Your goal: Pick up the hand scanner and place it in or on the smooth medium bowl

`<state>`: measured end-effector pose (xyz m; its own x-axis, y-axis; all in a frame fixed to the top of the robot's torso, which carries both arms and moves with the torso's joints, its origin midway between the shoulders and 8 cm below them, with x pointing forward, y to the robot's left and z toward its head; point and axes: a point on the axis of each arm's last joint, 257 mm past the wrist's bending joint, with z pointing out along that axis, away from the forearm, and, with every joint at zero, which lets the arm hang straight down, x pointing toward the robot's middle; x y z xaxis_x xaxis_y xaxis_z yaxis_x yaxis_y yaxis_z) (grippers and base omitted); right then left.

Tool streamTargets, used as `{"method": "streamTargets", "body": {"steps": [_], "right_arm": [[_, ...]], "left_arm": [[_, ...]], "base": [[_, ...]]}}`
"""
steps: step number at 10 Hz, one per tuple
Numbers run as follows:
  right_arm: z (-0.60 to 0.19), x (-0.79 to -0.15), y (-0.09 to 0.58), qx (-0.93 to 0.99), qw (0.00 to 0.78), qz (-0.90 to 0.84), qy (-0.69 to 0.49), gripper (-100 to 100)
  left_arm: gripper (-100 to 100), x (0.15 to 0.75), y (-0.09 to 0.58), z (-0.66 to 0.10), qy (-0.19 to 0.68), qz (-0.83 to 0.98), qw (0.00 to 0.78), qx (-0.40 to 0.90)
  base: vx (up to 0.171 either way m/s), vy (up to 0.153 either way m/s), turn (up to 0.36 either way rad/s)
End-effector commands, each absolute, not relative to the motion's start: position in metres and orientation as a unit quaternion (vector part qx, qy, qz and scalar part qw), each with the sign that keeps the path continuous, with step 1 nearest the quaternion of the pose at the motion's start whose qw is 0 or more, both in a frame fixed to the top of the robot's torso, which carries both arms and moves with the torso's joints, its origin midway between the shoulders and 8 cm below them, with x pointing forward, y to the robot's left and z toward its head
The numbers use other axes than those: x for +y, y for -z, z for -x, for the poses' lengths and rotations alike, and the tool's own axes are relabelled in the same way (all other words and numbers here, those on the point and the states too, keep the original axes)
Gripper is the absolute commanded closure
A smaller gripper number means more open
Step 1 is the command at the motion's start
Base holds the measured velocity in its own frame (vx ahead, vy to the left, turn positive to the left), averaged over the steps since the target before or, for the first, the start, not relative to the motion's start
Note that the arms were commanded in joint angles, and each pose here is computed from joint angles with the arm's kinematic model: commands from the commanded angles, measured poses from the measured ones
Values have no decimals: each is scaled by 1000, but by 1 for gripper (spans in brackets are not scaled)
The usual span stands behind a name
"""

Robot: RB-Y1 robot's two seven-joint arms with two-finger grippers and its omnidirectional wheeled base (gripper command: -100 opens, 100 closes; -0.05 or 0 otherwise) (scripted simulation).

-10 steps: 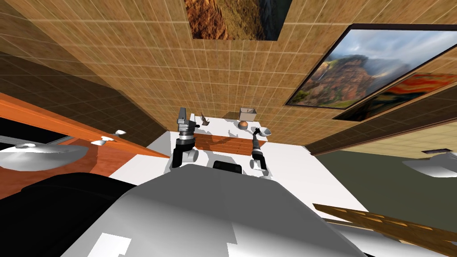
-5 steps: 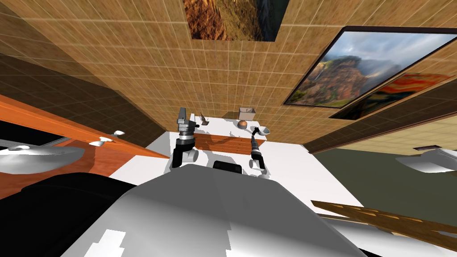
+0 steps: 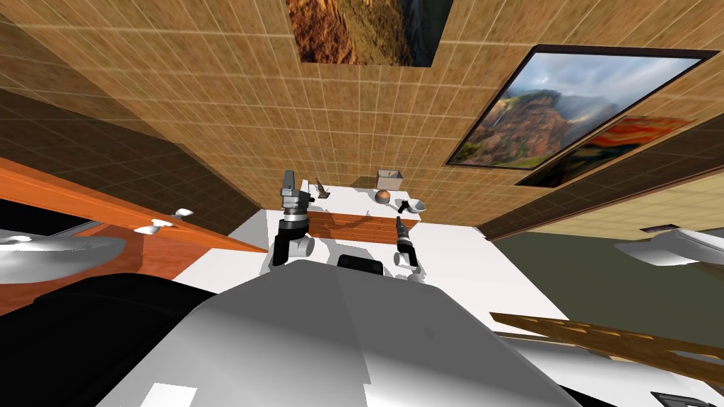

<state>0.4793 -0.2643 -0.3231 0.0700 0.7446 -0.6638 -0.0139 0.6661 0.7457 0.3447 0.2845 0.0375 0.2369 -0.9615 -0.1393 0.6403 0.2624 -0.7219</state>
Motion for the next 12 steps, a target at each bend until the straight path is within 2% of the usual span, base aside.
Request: {"method": "streamTargets", "body": {"steps": [1,12], "right_arm": [[-477,-267,338,635,669,-284,-261,-100],[-476,-291,388,692,675,-215,-141,-100]], "left_arm": [[0,285,-38,-345,543,272,738,295],[0,285,-38,-345,543,272,738,295]], "base": [[-4,2,-24],[16,-1,-29]]}}
